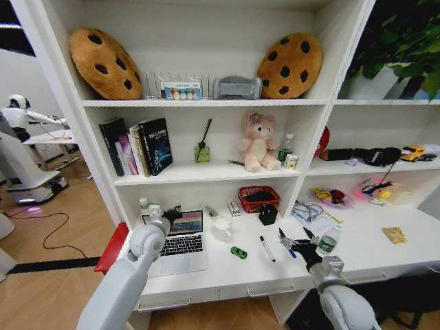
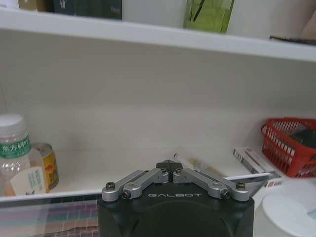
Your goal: Organize the objects on the table.
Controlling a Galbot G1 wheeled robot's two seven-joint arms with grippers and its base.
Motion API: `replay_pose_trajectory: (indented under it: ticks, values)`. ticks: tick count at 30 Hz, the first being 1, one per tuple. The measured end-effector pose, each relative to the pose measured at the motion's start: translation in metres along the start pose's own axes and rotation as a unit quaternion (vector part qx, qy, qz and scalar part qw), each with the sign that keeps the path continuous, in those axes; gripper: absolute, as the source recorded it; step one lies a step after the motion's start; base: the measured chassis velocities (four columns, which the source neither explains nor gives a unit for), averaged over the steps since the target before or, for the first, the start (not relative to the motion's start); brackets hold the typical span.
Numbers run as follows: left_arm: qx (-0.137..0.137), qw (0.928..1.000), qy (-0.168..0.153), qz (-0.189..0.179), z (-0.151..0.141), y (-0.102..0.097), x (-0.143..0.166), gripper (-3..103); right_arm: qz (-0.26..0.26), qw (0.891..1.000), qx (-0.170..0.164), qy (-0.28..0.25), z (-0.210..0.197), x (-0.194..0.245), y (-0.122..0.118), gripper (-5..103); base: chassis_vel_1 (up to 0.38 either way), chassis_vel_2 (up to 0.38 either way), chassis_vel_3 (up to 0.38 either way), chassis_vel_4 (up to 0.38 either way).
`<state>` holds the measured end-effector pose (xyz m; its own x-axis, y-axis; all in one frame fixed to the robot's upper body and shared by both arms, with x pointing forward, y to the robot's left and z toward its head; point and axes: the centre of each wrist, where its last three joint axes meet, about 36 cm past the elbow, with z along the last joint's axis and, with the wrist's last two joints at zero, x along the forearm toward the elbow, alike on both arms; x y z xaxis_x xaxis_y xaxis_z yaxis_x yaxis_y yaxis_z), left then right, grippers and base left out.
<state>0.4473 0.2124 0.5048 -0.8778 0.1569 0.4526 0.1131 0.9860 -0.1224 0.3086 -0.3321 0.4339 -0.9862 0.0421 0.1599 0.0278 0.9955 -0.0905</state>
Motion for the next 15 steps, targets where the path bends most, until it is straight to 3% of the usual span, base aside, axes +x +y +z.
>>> replay_pose_trajectory:
  ticks: [4,11,15]
  values:
    - [-0.004,0.9999,0.01,-0.009,0.007,0.003,0.007,0,0.008,1.0,-0.005,-0.003,-0.002,0.001,0.005,100,0.0,0.0,0.0,0.0]
    - [-0.011,0.9998,0.013,-0.013,0.016,-0.008,0.055,0,0.017,1.0,-0.006,-0.001,0.003,0.006,0.013,100,0.0,0.0,0.0,0.0]
    - [-0.002,0.9992,0.035,-0.018,0.03,-0.016,0.072,0,0.018,1.0,-0.003,0.004,0.011,0.009,0.019,100,0.0,0.0,0.0,0.0]
